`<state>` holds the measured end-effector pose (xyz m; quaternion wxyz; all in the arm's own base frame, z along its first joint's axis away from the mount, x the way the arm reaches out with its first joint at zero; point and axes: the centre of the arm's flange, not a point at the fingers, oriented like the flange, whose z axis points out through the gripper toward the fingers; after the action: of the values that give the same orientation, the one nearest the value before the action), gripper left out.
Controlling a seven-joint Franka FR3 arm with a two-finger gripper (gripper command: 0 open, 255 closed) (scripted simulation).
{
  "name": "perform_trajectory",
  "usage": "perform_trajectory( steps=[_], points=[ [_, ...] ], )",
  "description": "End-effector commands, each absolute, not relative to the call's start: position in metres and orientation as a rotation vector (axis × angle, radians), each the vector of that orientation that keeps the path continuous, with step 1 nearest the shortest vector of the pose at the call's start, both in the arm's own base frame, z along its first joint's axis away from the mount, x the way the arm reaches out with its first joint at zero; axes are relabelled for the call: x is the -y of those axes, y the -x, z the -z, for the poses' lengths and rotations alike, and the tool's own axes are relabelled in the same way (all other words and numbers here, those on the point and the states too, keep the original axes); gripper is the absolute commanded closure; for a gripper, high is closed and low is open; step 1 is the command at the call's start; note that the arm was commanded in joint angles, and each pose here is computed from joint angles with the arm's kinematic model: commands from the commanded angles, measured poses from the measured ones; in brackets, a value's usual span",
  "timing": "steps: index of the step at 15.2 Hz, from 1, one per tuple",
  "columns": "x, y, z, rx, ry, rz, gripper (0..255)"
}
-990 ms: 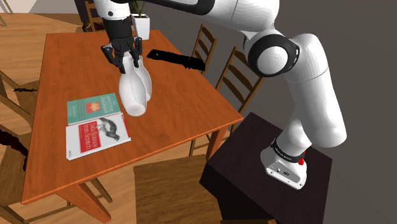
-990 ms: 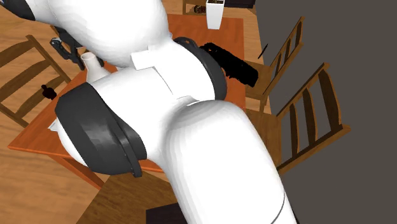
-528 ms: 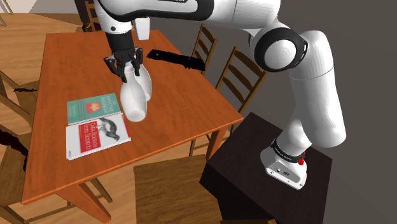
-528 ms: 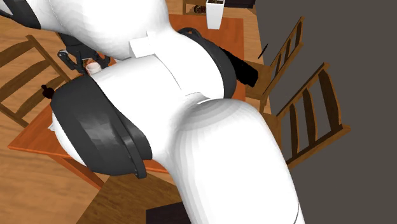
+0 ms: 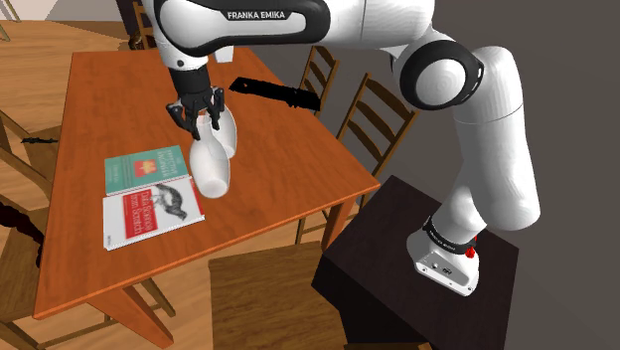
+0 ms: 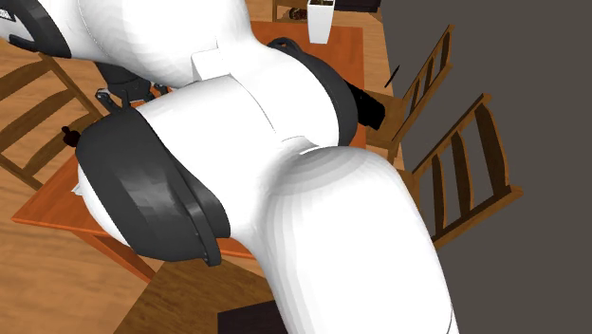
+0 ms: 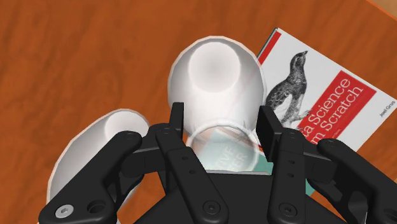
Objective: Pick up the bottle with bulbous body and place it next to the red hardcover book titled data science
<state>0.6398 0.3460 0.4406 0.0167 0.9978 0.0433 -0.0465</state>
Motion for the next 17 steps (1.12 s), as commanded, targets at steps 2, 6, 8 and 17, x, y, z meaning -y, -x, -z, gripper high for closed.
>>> perform_trajectory(
  steps=[2, 6, 8, 17],
  points=[
    [-0.346, -0.640, -0.440, -0.135, -3.102, 0.143, 255],
    [-0.346, -0.640, -0.440, -0.135, -3.102, 0.143, 0],
    [-0.346, -0.640, -0.440, -0.135, -3.102, 0.143, 0],
    [-0.348, -0.644, -0.490, -0.135, -3.102, 0.143, 0]
  ],
)
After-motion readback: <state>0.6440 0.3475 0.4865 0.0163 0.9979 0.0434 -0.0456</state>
